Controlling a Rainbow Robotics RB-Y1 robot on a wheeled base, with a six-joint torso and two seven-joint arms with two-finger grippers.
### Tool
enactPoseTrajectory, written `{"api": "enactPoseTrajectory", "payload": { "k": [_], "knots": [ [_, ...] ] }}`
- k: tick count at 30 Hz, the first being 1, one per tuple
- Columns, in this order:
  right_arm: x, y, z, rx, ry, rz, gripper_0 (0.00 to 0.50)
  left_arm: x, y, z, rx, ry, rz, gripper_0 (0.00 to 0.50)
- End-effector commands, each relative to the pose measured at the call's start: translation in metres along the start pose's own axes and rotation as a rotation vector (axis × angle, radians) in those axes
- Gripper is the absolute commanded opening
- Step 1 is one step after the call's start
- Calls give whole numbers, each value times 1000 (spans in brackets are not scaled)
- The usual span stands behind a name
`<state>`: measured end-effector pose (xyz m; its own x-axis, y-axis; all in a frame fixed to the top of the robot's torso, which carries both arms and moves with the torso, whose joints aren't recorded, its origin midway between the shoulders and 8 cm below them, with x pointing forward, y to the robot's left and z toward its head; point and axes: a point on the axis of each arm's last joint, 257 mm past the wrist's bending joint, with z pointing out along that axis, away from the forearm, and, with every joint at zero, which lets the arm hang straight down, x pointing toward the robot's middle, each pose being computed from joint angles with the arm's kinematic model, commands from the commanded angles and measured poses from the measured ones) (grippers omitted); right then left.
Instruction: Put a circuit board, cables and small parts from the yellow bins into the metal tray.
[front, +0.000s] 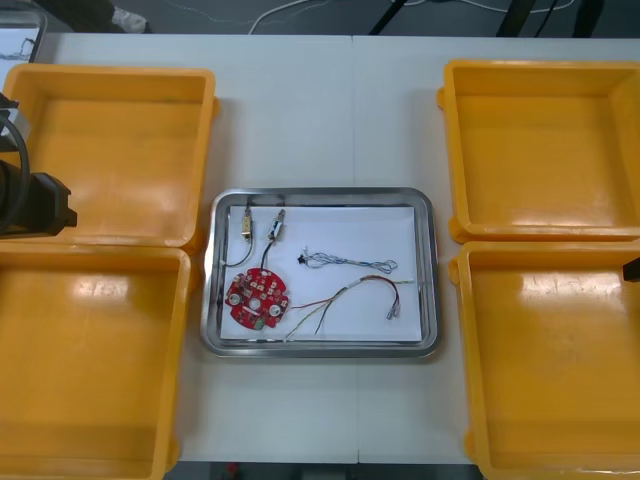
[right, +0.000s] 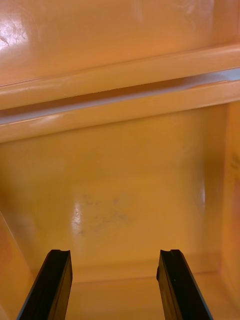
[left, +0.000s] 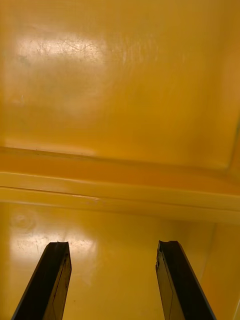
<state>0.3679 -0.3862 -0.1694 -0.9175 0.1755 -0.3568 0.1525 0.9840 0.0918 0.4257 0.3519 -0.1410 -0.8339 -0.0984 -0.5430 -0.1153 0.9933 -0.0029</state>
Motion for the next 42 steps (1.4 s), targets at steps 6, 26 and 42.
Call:
{"api": "enactPoseTrajectory", "payload": {
  "k": [6,26,42],
  "knots": [
    [-7,-15,-16,47,-39,1,500,-5,18,-13,-59,-50,100,500],
    [-7,-15,-16,47,-39,1,500,2,19,-13,-64,-44,94,500],
    [-7,-15,-16,47,-39,1,500,2,19,-13,-64,-44,94,500]
  ]
}}
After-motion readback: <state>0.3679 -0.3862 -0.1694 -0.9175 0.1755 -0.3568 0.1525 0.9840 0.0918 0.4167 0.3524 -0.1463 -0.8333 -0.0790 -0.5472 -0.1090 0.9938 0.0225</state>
